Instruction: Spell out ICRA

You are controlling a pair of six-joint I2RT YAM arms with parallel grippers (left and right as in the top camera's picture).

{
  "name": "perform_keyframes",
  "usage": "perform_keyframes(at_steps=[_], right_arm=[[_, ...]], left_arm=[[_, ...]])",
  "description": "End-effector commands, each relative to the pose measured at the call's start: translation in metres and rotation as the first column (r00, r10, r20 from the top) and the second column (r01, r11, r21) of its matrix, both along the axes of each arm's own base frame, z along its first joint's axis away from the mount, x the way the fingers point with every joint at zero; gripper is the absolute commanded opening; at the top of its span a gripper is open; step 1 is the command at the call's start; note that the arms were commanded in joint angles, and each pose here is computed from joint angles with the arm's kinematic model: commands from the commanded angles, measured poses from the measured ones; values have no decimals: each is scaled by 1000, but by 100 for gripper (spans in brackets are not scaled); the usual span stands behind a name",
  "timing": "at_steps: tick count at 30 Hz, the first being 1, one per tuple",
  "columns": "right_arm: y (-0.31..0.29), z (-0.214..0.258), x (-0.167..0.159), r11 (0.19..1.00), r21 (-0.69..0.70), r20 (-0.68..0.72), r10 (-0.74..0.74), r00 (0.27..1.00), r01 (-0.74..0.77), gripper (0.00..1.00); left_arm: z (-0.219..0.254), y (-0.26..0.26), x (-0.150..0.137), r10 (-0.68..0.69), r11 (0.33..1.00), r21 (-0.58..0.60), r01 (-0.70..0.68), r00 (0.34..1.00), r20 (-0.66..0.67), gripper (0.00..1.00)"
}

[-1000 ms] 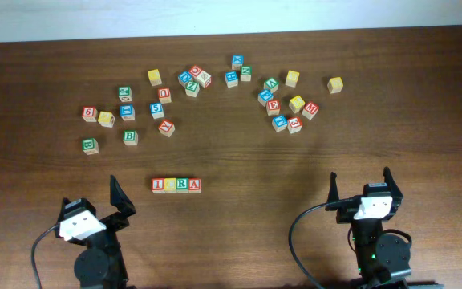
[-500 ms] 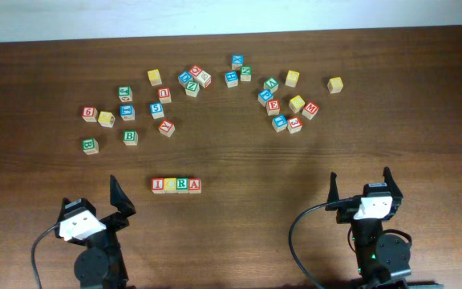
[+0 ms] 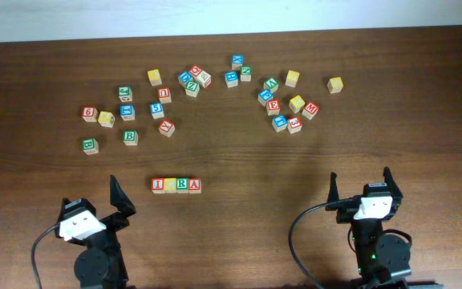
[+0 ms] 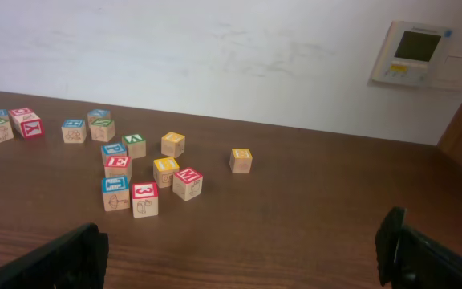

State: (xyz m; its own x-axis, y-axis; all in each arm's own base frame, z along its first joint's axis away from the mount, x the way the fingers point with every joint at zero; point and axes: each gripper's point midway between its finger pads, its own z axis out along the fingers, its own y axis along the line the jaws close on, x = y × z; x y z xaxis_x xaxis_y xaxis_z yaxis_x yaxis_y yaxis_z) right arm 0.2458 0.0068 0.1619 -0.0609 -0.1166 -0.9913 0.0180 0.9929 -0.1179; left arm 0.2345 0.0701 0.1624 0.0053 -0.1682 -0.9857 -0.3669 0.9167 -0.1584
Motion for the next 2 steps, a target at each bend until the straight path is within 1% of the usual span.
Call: perform_keyframes(at_steps=[1, 2], right_arm=[[-1, -3, 0, 1000, 4, -6, -1, 1000, 1, 98], [-1, -3, 0, 1000, 4, -6, -1, 1000, 1, 98]], left_arm=[[-1, 2, -1, 11, 1000, 19, -11, 1000, -12, 99], [-1, 2, -1, 10, 1000, 19, -10, 1000, -12, 99]])
